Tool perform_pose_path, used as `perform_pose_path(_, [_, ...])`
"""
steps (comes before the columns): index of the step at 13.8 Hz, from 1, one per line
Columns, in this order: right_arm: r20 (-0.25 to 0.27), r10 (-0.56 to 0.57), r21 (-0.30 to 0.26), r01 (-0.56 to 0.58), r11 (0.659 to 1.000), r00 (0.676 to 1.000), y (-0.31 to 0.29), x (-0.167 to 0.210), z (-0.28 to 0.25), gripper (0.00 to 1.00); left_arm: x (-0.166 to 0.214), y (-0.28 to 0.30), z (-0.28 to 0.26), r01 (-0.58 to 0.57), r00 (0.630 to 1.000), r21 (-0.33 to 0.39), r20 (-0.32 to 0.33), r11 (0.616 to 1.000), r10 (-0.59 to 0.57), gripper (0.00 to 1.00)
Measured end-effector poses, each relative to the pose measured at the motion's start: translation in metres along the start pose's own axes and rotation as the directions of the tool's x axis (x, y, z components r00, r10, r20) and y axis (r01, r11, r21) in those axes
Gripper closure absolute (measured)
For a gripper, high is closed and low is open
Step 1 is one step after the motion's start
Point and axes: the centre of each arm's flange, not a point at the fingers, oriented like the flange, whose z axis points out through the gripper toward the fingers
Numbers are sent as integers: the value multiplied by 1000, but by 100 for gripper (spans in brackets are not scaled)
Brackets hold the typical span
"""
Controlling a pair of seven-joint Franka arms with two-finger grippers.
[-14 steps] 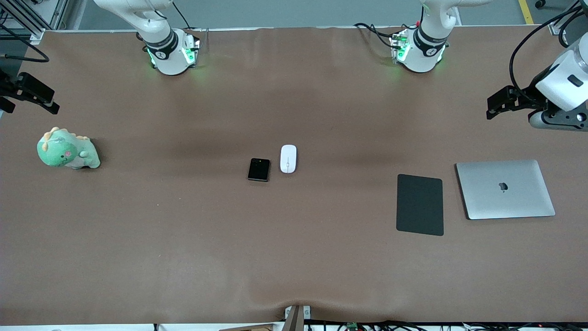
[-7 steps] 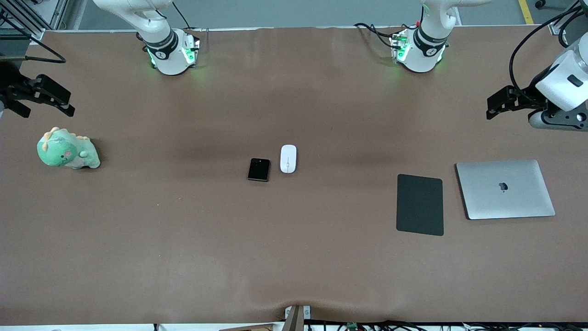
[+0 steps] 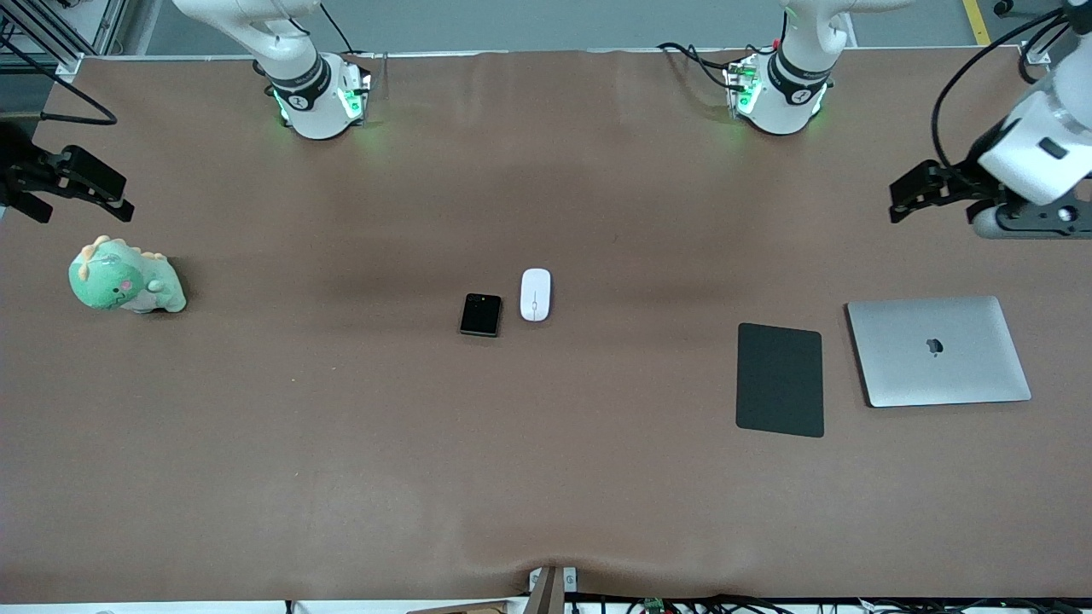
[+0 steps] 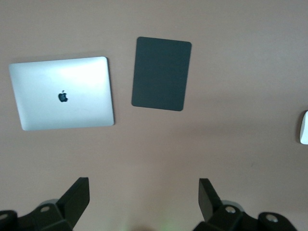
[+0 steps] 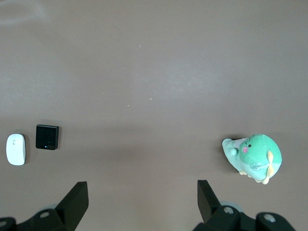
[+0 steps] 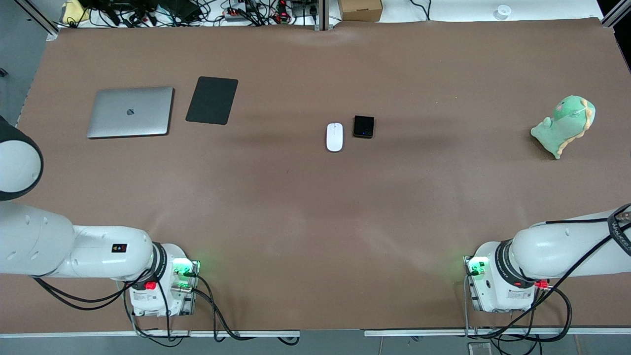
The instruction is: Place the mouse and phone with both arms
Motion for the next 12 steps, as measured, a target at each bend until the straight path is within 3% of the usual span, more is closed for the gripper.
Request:
perform_pose_path(4, [-5, 1, 0, -1, 1000, 1000, 0, 3, 2, 0, 7, 74, 35, 18, 998, 6, 53, 1000, -19, 0])
perform_pose_path(12, [13, -2, -1, 2, 1000, 1000, -2, 10, 14, 0, 12, 223, 117, 102, 992, -23, 82, 995, -99, 0])
